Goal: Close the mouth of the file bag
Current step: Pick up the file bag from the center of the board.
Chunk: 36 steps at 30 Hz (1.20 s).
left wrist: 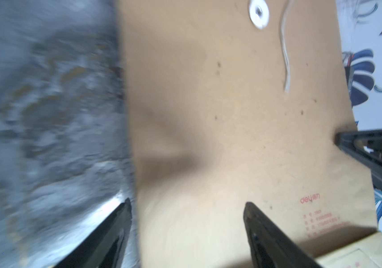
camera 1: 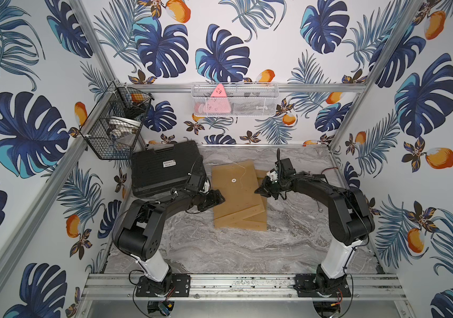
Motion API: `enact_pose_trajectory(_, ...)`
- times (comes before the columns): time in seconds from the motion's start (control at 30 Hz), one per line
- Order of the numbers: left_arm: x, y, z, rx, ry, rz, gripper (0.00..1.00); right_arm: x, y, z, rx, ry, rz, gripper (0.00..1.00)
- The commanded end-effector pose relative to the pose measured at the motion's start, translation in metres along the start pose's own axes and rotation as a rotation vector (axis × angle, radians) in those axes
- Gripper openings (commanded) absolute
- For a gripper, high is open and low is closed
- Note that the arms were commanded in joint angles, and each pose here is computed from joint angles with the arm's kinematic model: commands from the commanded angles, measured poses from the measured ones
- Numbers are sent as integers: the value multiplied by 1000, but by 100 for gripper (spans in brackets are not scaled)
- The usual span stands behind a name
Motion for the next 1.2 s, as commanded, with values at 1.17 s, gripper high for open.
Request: enact_pose_trajectory(1.17, -72, -111, 2, -56, 26, 141, 96, 145, -15, -12, 108, -318, 126, 0)
Point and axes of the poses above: each gripper's point midway between its finger pads, its own x axis back along the fingers, its own y axis along the line the jaws close on, z = x × y, the point moved 1 cm from there along x, back along the fingers, and after that the axes turned 9 degrees about -x, right-handed, at the moved point
